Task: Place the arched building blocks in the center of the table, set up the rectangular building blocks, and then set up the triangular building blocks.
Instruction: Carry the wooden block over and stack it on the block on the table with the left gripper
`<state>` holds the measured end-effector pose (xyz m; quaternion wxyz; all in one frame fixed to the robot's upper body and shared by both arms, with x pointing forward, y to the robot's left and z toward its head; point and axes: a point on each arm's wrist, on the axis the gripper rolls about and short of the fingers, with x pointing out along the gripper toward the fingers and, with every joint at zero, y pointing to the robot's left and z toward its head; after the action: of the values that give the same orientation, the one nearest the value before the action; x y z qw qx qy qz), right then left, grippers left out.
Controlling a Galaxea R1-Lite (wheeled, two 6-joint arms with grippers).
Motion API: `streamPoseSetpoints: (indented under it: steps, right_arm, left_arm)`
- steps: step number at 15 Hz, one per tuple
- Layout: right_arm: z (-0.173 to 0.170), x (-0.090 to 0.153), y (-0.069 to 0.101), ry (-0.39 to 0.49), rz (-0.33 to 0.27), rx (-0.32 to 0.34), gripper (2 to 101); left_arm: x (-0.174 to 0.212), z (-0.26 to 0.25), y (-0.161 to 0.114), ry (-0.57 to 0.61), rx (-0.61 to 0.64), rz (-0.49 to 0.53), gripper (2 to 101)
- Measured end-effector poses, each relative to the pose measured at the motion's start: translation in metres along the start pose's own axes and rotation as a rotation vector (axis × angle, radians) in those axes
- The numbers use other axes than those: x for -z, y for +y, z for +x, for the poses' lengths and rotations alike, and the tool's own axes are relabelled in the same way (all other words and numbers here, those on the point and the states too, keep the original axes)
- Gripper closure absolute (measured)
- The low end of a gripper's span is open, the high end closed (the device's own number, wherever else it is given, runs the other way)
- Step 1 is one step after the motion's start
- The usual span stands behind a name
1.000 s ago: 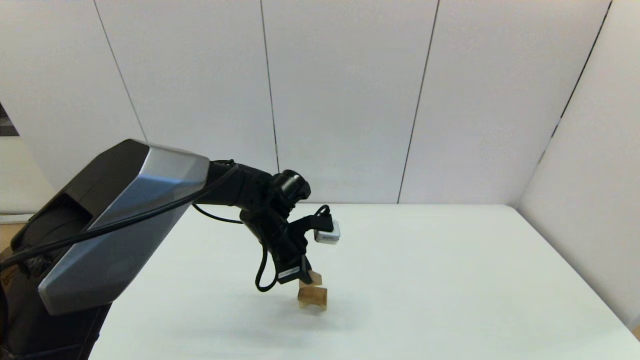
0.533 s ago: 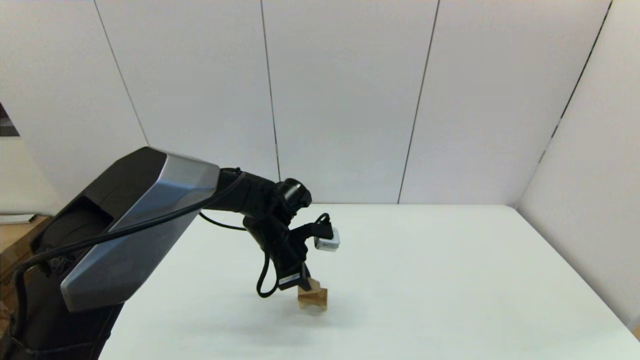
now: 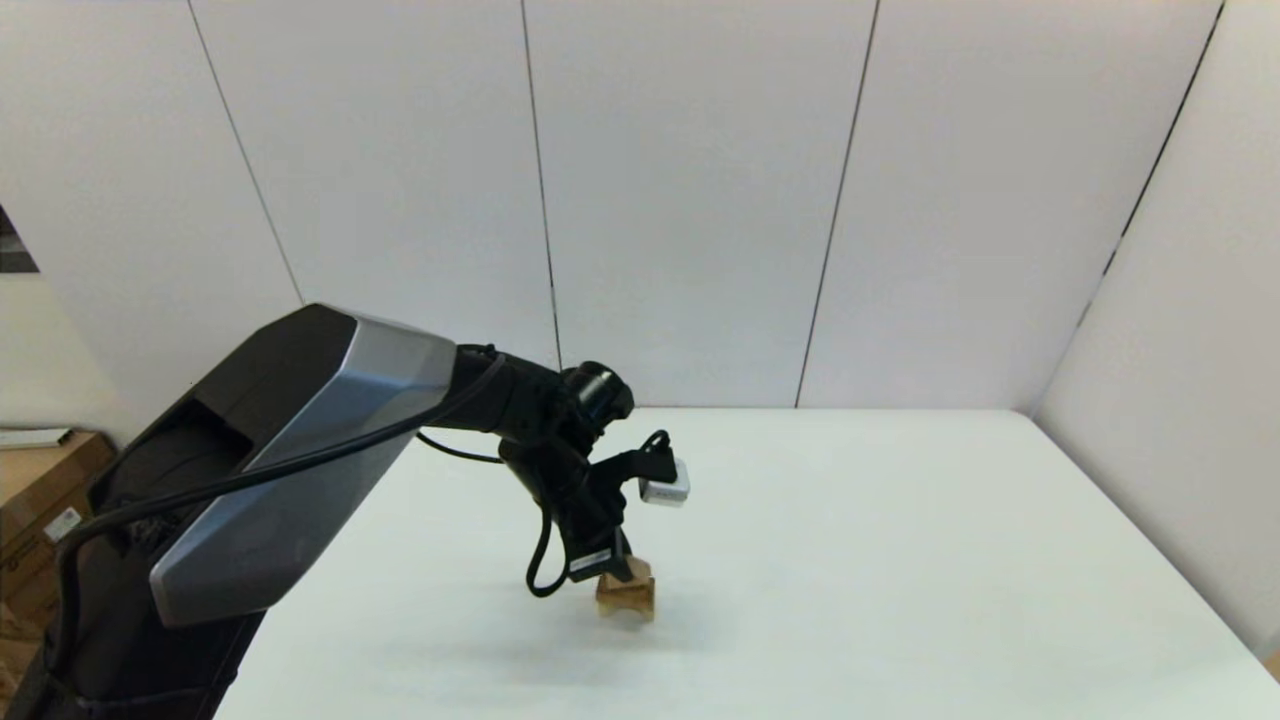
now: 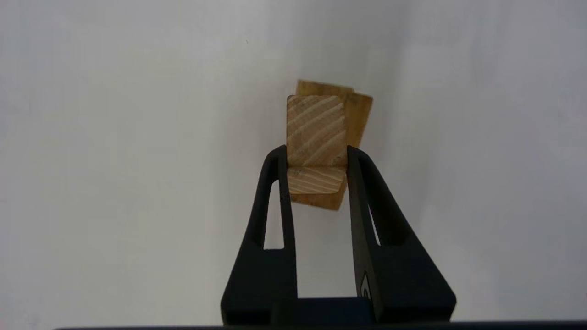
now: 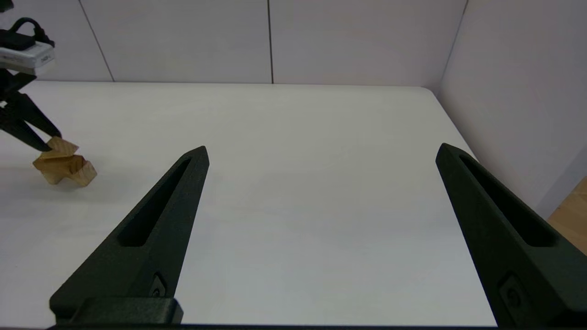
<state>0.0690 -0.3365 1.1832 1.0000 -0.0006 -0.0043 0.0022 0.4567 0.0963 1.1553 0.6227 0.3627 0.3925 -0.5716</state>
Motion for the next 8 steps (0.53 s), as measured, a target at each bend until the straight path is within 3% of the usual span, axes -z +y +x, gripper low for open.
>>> streamPoseSetpoints:
  steps: [8]
  right_arm:
    - [0.0, 0.0, 0.0, 0.0, -0.001, 0.0, 4.3]
  left_arm:
    - [-0.0084, 0.0011, -0.0022, -0.008, -0.005, -0.007, 82.5]
